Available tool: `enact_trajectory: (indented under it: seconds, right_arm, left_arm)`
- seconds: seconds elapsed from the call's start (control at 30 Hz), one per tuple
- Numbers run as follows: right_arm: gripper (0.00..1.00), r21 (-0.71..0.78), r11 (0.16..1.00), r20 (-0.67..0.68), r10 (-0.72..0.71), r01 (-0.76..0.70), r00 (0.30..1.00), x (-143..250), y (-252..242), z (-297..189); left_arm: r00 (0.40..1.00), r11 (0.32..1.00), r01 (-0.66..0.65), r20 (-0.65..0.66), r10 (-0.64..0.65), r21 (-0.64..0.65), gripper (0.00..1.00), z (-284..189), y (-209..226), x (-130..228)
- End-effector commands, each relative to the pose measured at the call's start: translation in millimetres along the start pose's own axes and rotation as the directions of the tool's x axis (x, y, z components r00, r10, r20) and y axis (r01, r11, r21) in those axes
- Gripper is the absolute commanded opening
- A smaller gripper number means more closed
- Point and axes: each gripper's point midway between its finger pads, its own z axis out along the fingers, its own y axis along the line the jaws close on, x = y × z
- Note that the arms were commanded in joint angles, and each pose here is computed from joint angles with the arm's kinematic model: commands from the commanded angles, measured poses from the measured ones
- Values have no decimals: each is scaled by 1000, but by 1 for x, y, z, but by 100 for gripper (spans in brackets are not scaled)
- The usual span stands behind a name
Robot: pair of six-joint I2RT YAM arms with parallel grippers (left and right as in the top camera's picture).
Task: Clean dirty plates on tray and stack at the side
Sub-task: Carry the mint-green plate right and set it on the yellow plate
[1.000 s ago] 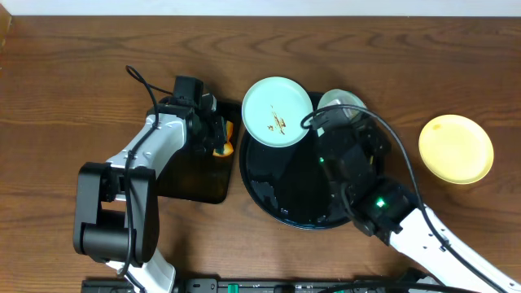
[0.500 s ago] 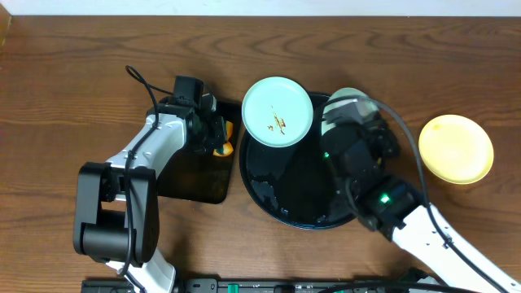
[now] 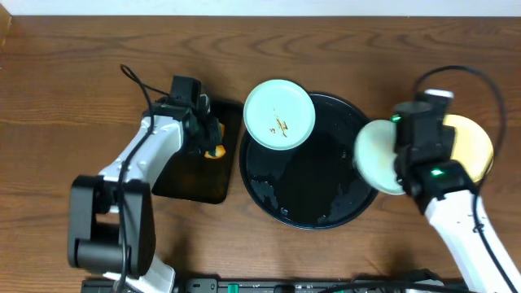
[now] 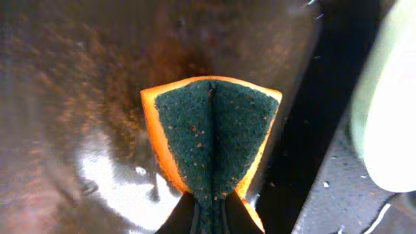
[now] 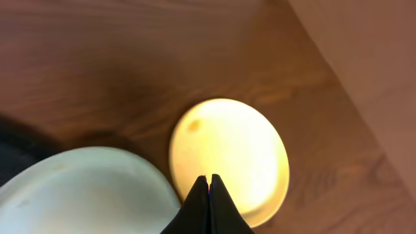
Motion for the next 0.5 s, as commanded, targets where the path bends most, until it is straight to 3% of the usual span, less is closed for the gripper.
enact_trajectory:
  seconds: [0.0, 0.1, 0.2, 0.27, 0.37, 0.47]
  right_arm:
    - [1, 30, 987, -8, 159, -158, 987, -7, -31, 12]
    - [1, 17, 976, -42, 217, -217, 975, -3, -46, 23]
    - [1, -110, 961, -96, 242, -252, 965, 1, -32, 27]
    - [7, -222, 939, -150, 232, -261, 961, 7, -13, 23]
    - [25, -323, 908, -245, 190, -265, 951, 25, 8, 14]
    - [30, -311, 908, -349, 167, -281, 922, 50, 9, 7]
  left_arm:
    - [999, 1000, -24, 29, 25, -17, 8, -11, 1, -3]
    - [999, 999, -26, 21, 26, -19, 8, -11, 1, -1]
    - [999, 999, -25, 20, 26, -19, 8, -11, 1, -1]
    - [999, 999, -25, 19, 25, -20, 8, -11, 1, -1]
    - [1000, 999, -25, 15, 25, -21, 8, -11, 2, 0]
    - [1000, 999, -24, 10, 24, -22, 8, -11, 2, 1]
